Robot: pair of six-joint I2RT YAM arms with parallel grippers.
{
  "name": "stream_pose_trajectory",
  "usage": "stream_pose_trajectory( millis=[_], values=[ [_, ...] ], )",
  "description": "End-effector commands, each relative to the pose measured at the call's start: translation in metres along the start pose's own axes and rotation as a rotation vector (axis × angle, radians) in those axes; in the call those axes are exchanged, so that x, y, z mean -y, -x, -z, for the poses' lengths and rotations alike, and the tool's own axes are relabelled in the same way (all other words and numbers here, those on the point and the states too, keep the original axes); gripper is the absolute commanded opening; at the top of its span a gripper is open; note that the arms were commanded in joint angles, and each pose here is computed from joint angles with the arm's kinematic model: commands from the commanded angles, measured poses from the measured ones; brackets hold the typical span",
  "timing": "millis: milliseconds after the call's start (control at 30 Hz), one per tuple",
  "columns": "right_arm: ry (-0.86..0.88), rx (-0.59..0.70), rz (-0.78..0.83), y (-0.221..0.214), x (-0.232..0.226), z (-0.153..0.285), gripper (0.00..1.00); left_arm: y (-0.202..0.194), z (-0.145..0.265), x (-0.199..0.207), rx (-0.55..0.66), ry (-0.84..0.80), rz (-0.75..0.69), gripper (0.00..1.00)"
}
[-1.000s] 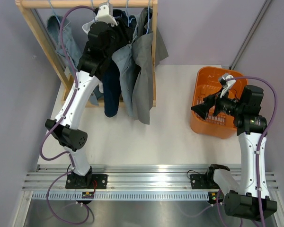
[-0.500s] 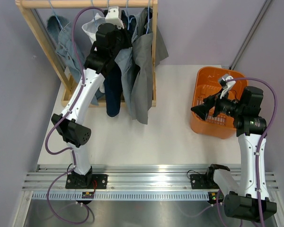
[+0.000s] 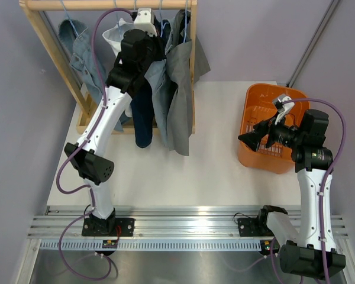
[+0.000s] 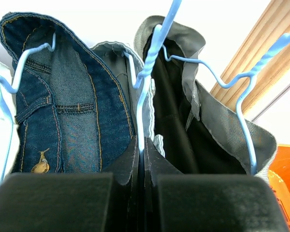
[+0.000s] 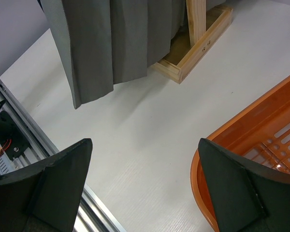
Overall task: Remove the skirt from the hanger
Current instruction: Pick up the hanger from the clothesline.
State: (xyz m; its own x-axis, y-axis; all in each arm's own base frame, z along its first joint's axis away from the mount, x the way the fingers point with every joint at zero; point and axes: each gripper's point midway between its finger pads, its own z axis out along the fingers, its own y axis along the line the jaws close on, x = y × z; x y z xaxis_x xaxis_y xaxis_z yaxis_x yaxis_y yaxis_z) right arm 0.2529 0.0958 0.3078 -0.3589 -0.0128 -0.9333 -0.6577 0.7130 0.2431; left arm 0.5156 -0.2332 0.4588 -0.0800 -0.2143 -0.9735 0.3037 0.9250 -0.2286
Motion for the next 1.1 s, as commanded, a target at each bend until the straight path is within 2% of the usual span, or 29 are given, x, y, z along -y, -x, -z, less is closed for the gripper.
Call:
stream_pose_trajectory(
  millis=[0,333,567,733,900,933,1000,1033,1067],
  values=[
    [0.022,0.027,0.027,0.007,-0.006,0.001,0.99,0.107,0.049,0.022,0.276,-0.059,0.022,0.00],
    [0.028,0.025,0.017,0.005,-0.007,0.000,1.00,0.128,0.071,0.028,0.321,-0.088,0.045,0.00],
    [0.047,0.023,0.024,0.004,-0.010,0.001,0.99,0.120,0.079,0.024,0.297,-0.074,0.050,0.00],
    [0.127,0.012,0.053,0.000,-0.024,0.003,1.00,0.100,0.091,0.019,0.238,-0.069,0.054,0.00],
    [0.243,-0.018,0.051,-0.005,-0.043,0.007,0.99,0.090,0.127,0.022,0.189,-0.116,0.048,0.00],
    [0.256,-0.020,0.069,-0.006,-0.044,0.007,1.00,0.072,0.128,0.019,0.136,-0.112,0.043,0.00],
    [0.280,-0.024,0.073,-0.004,-0.047,0.008,0.99,0.073,0.153,0.020,0.135,-0.134,0.040,0.00],
    [0.303,-0.035,0.064,-0.007,-0.050,0.009,0.99,0.051,0.155,0.015,0.083,-0.126,0.030,0.00],
    [0.314,-0.040,0.055,-0.008,-0.051,0.009,0.99,0.045,0.162,0.014,0.069,-0.129,0.027,0.00]
  ],
)
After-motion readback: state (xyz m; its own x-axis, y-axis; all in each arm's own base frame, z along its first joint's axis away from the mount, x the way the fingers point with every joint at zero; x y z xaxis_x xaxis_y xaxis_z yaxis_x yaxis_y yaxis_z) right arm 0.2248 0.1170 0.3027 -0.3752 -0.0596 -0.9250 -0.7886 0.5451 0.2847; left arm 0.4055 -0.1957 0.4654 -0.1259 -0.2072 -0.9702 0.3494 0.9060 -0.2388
